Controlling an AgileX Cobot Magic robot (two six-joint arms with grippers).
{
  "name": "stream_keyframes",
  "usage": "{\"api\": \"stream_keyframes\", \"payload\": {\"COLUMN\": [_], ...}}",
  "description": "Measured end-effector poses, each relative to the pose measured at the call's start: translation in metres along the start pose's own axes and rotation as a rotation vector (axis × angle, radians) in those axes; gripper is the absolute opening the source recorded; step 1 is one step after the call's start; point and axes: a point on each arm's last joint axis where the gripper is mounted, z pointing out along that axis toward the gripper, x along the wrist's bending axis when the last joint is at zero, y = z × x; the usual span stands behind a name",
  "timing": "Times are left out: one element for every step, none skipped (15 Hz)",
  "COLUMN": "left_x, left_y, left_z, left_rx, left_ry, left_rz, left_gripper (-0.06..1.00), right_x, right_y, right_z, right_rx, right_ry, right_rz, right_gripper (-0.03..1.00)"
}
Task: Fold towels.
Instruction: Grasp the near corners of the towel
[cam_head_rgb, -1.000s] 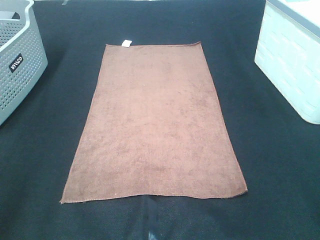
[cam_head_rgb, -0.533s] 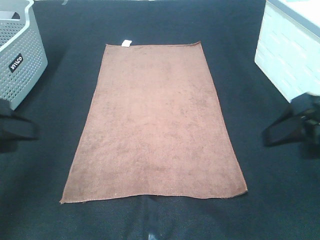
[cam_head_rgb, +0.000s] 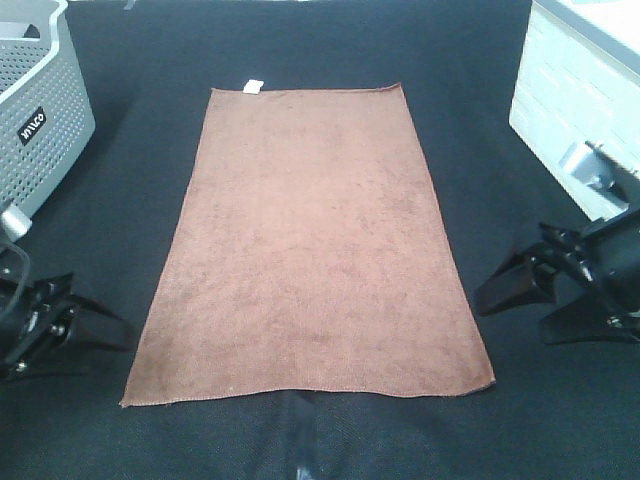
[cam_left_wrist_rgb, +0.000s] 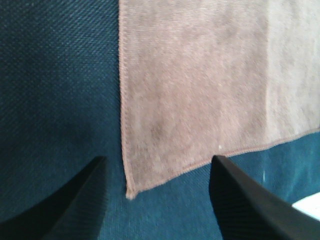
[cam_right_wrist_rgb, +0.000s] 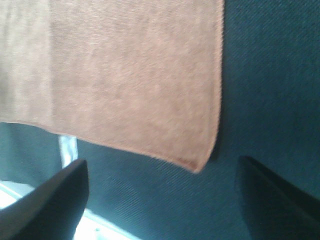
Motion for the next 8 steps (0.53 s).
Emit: {"api": "stream_keyframes", "payload": {"left_x": [0.003, 0.005, 0.009, 0.009, 0.01, 0.011, 0.012, 0.012], "left_y": [0.0, 0.001, 0.002, 0.002, 0.002, 0.002, 0.002, 0.003], "left_z": [0.005, 0.01, 0.016, 0.016, 0.019, 0.023, 0.026, 0.033], "left_rx": [0.004, -0.003, -0.009, -0.009, -0.011, -0.008, -0.005, 0.009], "left_ry": [-0.003, -0.007, -0.012, -0.012, -0.019, -0.035, -0.045, -0.063], "left_rz": [-0.002, -0.008, -0.005, -0.005, 0.002, 0.005, 0.006, 0.006], "left_gripper": [0.57, 0.57, 0.57, 0.57, 0.57, 0.57, 0.57, 0.57], "right_x": [-0.004, -0.007, -0.011, -0.011, -0.014, -0.017, -0.018, -0.022], "right_y": [0.002, 0.004, 0.006, 0.006, 0.007, 0.008, 0.01, 0.012], "right_z": [0.006, 0.011, 0.02, 0.02, 0.026, 0.034, 0.039, 0.048], "right_rx": [0.005, 0.012, 0.017, 0.017, 0.024, 0.029, 0.025, 0.025], "right_ry": [-0.001, -0.003, 0.005, 0.005, 0.017, 0.038, 0.06, 0.078], "right_rz": [0.001, 0.005, 0.025, 0.025, 0.029, 0.034, 0.043, 0.044], "right_gripper": [0.76, 0.76, 0.76, 0.76, 0.76, 0.76, 0.76, 0.76]}}
